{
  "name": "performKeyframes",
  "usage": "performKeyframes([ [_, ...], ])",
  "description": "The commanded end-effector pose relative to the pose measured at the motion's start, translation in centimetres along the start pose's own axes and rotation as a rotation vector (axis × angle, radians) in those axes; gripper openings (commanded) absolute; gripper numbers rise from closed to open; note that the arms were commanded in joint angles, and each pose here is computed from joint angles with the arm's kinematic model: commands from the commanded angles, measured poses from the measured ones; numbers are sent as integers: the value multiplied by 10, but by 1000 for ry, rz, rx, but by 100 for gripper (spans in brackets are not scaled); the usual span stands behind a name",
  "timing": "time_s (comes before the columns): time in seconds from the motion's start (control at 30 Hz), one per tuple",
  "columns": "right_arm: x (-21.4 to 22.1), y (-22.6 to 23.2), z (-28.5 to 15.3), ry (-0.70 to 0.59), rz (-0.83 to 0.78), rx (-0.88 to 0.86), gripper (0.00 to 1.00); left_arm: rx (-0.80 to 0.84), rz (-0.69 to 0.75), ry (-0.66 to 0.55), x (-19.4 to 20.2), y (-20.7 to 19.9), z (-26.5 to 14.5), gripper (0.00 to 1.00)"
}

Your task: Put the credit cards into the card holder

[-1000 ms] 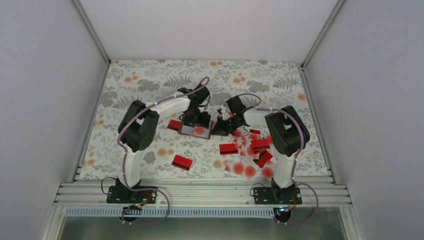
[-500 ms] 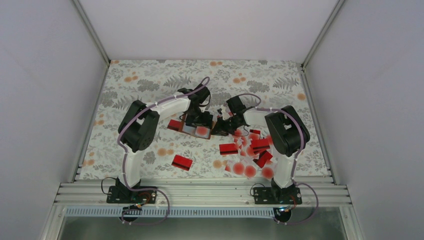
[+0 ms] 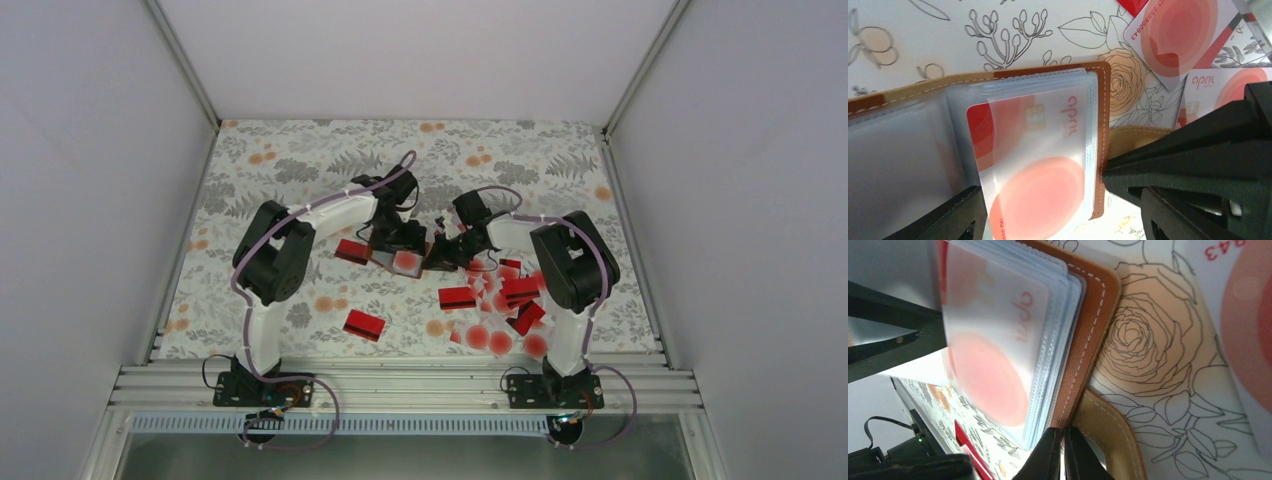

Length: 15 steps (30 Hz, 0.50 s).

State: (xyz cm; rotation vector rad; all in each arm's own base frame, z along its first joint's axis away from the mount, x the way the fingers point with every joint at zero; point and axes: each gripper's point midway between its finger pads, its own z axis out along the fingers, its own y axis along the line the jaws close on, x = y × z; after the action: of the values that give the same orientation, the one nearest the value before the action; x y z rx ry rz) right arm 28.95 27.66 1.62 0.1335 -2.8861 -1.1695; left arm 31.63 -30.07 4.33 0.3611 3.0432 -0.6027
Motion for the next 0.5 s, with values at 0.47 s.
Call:
performKeyframes([
  [0.47,-37,68,-41,-93,-56,-105,6,43,76,-114,-1,16,-51,72],
])
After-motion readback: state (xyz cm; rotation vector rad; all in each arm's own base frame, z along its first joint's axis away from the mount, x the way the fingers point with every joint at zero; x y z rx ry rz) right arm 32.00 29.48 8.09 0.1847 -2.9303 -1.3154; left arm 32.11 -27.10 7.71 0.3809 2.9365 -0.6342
